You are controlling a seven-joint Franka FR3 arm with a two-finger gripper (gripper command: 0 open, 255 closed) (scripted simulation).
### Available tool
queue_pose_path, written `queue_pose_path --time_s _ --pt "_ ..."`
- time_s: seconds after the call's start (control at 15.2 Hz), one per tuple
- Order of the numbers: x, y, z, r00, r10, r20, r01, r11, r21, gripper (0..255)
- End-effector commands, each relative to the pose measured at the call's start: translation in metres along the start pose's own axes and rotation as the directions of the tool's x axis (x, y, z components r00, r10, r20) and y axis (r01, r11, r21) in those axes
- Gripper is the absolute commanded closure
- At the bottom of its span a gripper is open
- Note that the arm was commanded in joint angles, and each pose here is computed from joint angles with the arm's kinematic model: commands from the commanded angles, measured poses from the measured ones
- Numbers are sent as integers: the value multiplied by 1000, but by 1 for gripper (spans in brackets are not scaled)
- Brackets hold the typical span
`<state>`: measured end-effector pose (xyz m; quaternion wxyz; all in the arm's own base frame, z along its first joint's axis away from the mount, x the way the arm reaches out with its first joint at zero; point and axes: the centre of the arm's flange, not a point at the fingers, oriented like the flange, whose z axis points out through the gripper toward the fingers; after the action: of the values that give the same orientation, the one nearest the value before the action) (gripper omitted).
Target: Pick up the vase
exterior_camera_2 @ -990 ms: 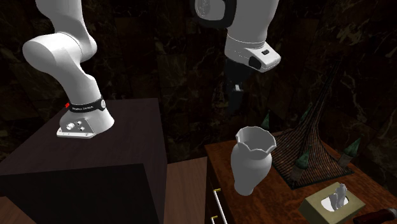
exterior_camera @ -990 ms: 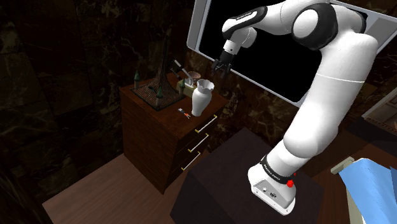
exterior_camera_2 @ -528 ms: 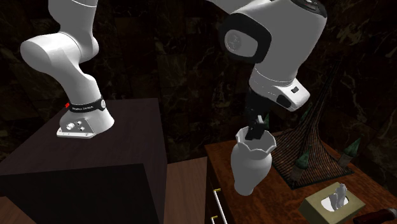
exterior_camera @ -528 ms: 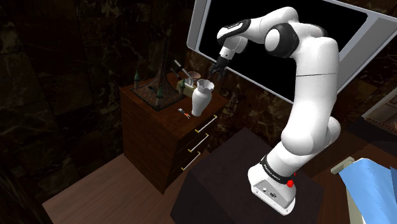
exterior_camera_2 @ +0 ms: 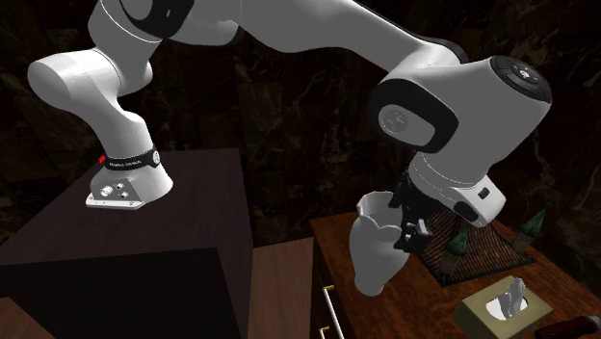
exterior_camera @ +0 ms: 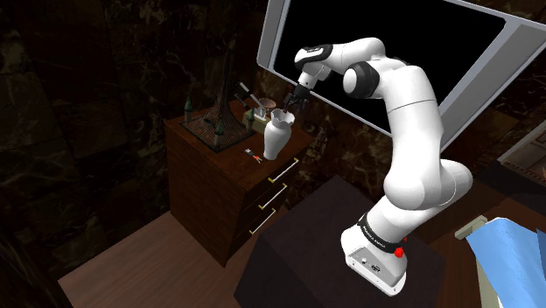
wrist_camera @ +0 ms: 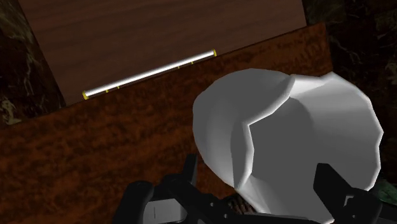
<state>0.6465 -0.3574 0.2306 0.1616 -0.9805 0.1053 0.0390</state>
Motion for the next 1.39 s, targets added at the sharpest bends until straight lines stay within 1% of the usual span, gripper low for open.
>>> queue_pose_path --time_s 0.0,0.2,0.33,0.4,0.99,1.32 --pt "2 3 10 1000 0 0 0 1000 1 0" --pt "3 8 25 1000 0 0 0 1000 1 0" --pt "4 9 28 1000 0 0 0 1000 1 0" --pt "5 9 27 1000 0 0 0 1000 1 255" --pt "4 9 28 1000 0 0 0 1000 1 255" --pt "1 1 3 1000 0 0 0 1000 1 255"
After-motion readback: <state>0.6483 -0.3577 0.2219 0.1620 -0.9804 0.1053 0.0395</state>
